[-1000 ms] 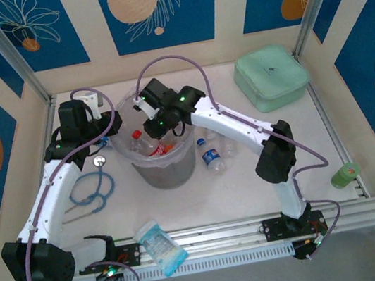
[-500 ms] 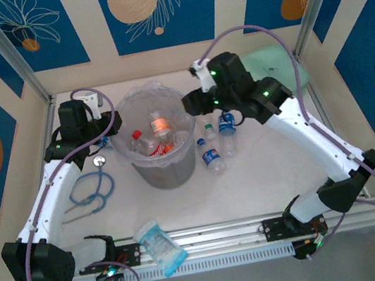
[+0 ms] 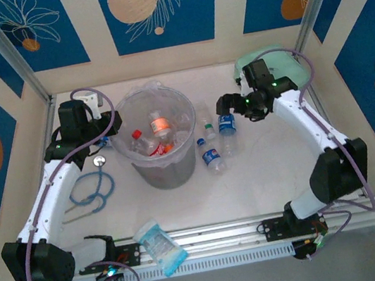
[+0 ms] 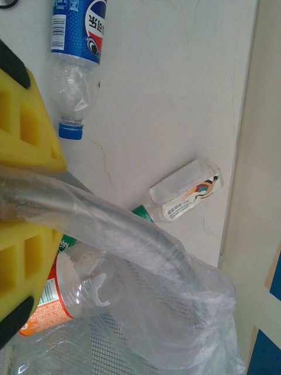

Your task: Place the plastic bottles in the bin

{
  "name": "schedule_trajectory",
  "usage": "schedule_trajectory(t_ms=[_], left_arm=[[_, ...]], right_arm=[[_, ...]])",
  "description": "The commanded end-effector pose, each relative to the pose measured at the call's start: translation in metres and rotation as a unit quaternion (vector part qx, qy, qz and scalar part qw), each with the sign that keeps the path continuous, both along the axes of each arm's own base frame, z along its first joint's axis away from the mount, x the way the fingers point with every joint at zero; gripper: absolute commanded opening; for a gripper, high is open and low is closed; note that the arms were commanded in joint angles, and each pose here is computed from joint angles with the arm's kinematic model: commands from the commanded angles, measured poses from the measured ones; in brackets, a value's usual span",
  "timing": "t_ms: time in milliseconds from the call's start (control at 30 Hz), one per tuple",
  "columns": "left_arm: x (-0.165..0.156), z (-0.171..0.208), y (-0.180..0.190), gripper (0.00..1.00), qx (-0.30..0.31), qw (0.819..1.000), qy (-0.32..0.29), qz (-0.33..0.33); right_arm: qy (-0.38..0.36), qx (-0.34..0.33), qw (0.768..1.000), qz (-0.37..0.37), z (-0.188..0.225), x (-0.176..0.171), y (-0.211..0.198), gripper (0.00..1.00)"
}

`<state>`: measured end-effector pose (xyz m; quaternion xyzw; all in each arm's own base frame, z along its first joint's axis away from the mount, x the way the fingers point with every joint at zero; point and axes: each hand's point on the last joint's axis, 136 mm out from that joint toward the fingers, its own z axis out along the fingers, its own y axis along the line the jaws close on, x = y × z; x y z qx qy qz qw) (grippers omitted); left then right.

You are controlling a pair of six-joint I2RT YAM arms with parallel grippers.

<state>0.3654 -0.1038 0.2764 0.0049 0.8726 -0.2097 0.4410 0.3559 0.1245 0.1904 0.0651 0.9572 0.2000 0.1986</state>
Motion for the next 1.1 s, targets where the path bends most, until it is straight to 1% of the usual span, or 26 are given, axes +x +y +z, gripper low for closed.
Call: schedule_trajectory(t_ms=[0,100,333,500,867,1067], left_arm=[[-0.004,-0.023,0.005,0.23,0.009,0.999,0.035,0.003],[-0.004,-0.025,0.003,0.23,0.004,0.999,0.039,-0.001],[-0.004,-0.023,0.005,0.23,0.009,0.999,0.035,0.003],[-0.004,-0.025,0.004,0.23,0.007,0.999,0.038,0.002],[-0.005,-0.022,0.003,0.23,0.004,0.999,0.035,-0.002],[-0.005,-0.02,0.004,0.23,0.005,0.999,0.031,0.0]], right_arm=[[0.076,0.052,0.995,-0.037,-0.023,0.003,-0.001,0.99],[0.099,0.063,0.992,-0.038,-0.042,0.013,0.002,0.99],[0.133,0.026,0.989,-0.051,-0.083,0.035,-0.006,0.99],[0.15,0.023,0.987,-0.055,-0.104,0.046,-0.004,0.99],[0.167,0.021,0.983,-0.074,-0.131,0.059,-0.001,0.99],[0.157,0.012,0.984,-0.082,-0.135,0.07,-0.004,0.99]])
